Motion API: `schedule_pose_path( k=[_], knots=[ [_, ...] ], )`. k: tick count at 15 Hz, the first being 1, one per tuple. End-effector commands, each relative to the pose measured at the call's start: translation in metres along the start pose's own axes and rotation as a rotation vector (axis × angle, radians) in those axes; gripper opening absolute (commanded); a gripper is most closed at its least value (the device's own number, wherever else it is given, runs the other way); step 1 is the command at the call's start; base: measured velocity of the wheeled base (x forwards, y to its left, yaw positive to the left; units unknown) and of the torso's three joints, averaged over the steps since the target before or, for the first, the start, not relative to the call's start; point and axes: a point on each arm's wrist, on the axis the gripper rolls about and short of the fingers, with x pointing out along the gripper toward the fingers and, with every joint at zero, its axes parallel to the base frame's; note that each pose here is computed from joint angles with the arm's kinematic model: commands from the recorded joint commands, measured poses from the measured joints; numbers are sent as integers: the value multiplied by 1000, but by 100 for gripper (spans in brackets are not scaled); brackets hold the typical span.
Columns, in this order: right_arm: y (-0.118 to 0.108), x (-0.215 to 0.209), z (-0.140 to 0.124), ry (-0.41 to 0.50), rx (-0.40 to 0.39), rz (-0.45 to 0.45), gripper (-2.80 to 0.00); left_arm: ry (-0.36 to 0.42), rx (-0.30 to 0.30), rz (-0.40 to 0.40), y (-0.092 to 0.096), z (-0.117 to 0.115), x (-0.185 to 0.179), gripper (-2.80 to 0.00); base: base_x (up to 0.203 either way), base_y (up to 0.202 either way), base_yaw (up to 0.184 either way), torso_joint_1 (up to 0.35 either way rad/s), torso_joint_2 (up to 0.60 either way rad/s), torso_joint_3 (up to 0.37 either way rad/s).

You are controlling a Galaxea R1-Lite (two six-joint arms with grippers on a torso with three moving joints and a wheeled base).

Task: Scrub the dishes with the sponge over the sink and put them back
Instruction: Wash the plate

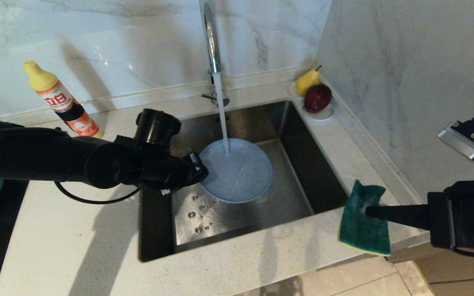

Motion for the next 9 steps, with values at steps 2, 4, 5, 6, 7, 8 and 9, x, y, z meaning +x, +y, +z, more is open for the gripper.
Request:
schedule_pose_path(
  k=[2,4,5,6,7,8,9],
  knots=[
    [-2,3,-2,17,6,-5,-280,-85,33,8,2,12,-33,-280,0,0,0,0,0,0],
    [0,1,-3,12,4,1,-280,-207,109,101,2,18,-51,-280,0,0,0,0,0,0],
    [0,-1,-3,7,3,3,-280,-256,135,135,1,21,-60,-280,0,0,0,0,0,0],
    [0,-4,-4,1,2,6,-280,-295,177,168,1,22,-69,-280,0,0,0,0,0,0],
    [0,-6,-5,-1,2,7,-280,-330,220,202,1,22,-77,-280,0,0,0,0,0,0],
    [-1,-8,-7,4,4,5,-280,-367,242,227,0,24,-85,-280,0,0,0,0,0,0],
    [-3,-8,-11,10,5,1,-280,-408,261,238,-2,26,-94,-280,0,0,0,0,0,0]
  ],
)
